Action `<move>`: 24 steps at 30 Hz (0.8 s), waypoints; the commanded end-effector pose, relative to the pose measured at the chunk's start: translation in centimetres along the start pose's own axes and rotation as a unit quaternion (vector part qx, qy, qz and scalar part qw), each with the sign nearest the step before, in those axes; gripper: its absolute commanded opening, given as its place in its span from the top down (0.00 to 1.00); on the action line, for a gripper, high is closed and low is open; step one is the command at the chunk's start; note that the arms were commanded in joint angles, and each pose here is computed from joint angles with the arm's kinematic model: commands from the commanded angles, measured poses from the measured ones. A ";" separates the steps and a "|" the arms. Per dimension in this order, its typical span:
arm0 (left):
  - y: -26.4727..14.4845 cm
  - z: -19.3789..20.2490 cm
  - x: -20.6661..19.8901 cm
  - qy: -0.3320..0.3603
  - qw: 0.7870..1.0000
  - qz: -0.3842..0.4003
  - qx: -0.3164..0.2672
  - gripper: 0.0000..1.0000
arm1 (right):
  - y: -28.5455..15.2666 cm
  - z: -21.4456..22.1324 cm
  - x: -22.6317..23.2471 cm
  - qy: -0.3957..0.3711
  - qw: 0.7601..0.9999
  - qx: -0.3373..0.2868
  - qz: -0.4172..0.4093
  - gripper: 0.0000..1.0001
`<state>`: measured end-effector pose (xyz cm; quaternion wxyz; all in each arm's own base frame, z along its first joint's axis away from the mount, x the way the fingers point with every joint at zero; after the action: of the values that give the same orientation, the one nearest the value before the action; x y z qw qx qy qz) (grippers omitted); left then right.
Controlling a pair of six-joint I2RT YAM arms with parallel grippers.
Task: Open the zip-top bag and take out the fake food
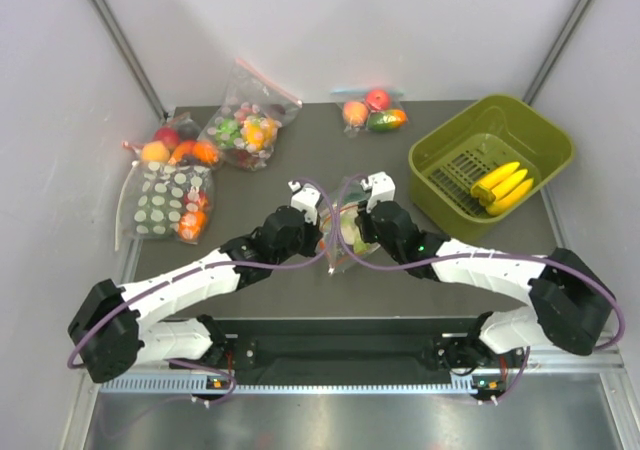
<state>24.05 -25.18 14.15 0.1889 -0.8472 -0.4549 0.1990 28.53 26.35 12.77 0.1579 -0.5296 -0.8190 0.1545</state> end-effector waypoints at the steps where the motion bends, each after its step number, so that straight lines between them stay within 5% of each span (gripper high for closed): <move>1: 0.2 -2.8 -0.2 -0.022 0.999 0.002 -0.039 1.00 | -1.7 -2.0 -0.5 0.005 0.999 -0.033 0.013 0.95; 24: 2.6 -2.3 0.5 -0.031 0.999 0.000 -0.022 1.00 | -8.1 -3.3 2.1 0.040 0.986 -0.082 -0.137 0.96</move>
<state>25.87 -24.90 12.37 0.2001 -0.8308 -0.4697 0.2217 22.98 23.41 15.80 0.1636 -0.4712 -0.8590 0.1154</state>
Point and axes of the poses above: each gripper's point midway between its finger pads, its own y axis out along the fingers, its own x axis along the line the jaws close on, z = x × y, the point moved 1 cm from there along -y, back along the fingers, and after that the axes turned 1 degree about y, right-handed, at the moved point
